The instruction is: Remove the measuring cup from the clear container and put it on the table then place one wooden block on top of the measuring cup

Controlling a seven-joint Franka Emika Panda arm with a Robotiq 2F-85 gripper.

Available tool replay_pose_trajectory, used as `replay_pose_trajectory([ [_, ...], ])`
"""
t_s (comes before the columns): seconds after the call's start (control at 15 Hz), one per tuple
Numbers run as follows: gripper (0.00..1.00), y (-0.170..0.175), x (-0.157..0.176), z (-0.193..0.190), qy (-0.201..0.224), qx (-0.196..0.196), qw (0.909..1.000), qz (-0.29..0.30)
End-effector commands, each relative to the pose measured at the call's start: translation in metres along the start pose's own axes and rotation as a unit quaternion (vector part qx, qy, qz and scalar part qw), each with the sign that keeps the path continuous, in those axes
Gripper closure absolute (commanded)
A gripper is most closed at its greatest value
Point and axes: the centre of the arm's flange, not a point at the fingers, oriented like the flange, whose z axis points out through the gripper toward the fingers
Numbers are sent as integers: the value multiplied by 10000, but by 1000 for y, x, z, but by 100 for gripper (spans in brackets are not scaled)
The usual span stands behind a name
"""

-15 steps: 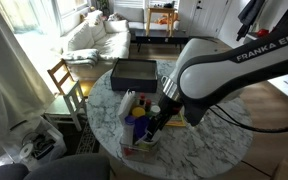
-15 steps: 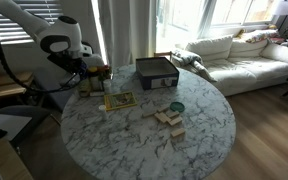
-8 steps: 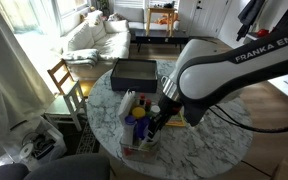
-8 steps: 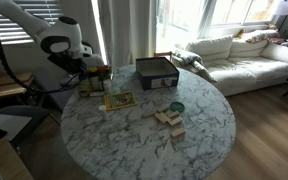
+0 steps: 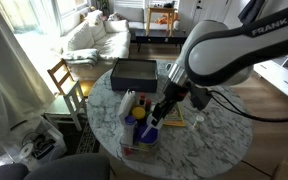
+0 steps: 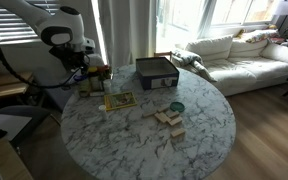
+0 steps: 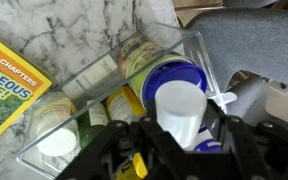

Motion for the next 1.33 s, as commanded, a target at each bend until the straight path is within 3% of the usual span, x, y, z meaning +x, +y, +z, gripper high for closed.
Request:
replay_pose_trajectory([
  [0.0,75,7,-13,-52,-798,-174,9960,-356],
  [0.27,75,13,-31,-75,-1933,-542,9776,-639],
  [0.6,75,-3,-41,-35,-2816,-1400,9437,-1024],
  [0.67,75,3,-43,-58,-2515,-1036,9578,-930],
  [0.73,50,0,-44,-51,-2577,-1074,9554,-967],
  [1.0,50,2,-42,-55,-2535,-1074,9568,-938],
  [1.07,75,-2,-40,-52,-2721,-1118,9504,-1009],
  [1.27,75,-7,-32,10,-3337,-926,9251,-1557],
])
